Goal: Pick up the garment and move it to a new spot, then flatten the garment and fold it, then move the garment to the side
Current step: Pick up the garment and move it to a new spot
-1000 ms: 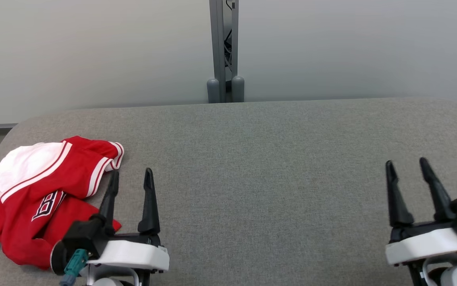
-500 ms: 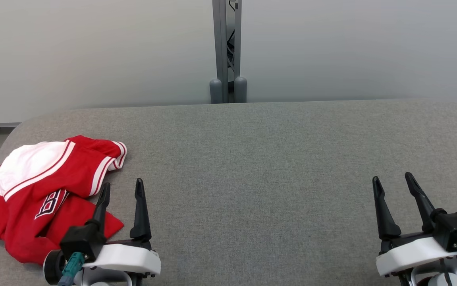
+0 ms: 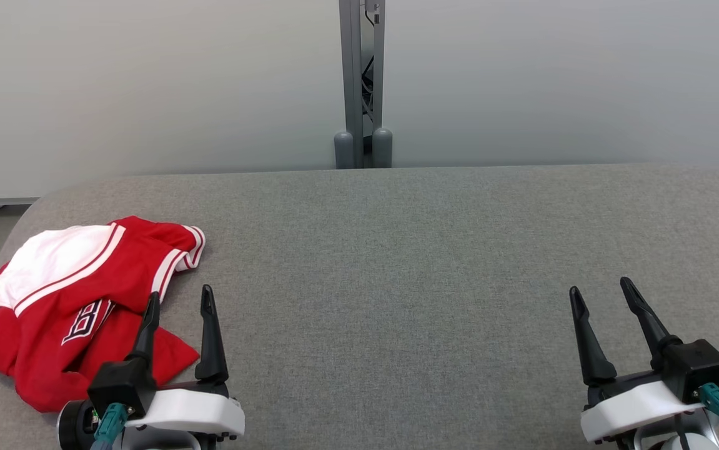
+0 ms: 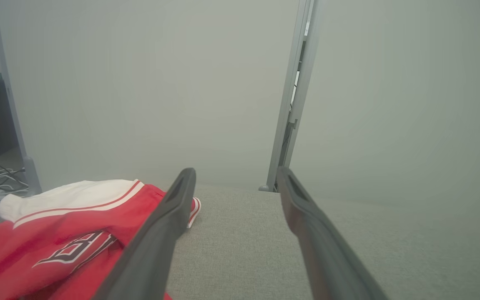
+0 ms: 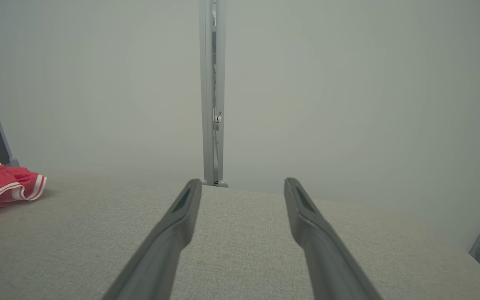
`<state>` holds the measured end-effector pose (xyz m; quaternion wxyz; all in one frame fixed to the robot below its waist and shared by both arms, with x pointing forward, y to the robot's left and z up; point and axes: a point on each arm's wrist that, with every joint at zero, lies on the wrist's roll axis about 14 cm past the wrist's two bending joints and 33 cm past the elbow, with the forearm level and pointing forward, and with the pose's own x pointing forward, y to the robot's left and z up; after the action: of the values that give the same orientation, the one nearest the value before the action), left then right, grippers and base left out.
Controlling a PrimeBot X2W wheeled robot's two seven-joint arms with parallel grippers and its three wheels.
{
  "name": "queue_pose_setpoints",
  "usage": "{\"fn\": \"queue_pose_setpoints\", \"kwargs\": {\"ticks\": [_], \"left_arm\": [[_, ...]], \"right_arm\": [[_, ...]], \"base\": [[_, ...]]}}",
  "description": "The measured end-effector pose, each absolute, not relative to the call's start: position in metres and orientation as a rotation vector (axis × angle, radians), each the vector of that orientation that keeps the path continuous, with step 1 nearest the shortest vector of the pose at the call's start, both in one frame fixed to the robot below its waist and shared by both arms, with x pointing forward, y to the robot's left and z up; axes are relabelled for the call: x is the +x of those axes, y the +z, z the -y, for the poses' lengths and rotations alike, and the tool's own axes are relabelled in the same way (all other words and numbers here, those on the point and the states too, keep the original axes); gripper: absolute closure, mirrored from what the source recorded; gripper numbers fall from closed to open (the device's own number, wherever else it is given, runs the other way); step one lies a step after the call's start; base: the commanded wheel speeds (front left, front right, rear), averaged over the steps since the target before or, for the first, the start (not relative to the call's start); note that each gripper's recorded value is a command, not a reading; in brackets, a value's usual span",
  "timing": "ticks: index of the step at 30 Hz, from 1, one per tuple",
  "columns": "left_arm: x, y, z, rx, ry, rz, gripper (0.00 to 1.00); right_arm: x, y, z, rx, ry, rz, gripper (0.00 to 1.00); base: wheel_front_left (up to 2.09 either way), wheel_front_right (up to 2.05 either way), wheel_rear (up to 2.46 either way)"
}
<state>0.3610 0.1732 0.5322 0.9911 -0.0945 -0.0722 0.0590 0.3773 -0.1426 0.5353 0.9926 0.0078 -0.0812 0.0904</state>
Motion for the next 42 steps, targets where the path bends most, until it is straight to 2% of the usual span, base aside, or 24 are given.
{"fn": "queue_pose_setpoints", "kwargs": {"ticks": [7,14,23,30,42], "left_arm": [[0.357,0.53,-0.18,-0.197,0.136,0.142,0.0],[0.346,0.53,-0.204,-0.189,0.207,0.15,0.0],[0.32,0.535,-0.243,-0.166,0.33,0.178,0.0],[0.284,0.537,-0.28,-0.143,0.461,0.199,0.0],[0.236,0.538,-0.318,-0.147,0.612,0.228,0.0]], "right_arm": [[0.381,0.535,0.136,0.016,0.2,0.16,0.0],[0.386,0.533,0.11,0.022,0.276,0.153,0.0],[0.391,0.532,0.056,0.039,0.435,0.15,0.0],[0.392,0.535,0.008,0.053,0.574,0.152,0.0],[0.373,0.55,-0.062,0.075,0.795,0.192,0.0]], "base": [[0.0,0.0,0.0],[0.0,0.0,0.0],[0.0,0.0,0.0],[0.0,0.0,0.0],[0.0,0.0,0.0]]}}
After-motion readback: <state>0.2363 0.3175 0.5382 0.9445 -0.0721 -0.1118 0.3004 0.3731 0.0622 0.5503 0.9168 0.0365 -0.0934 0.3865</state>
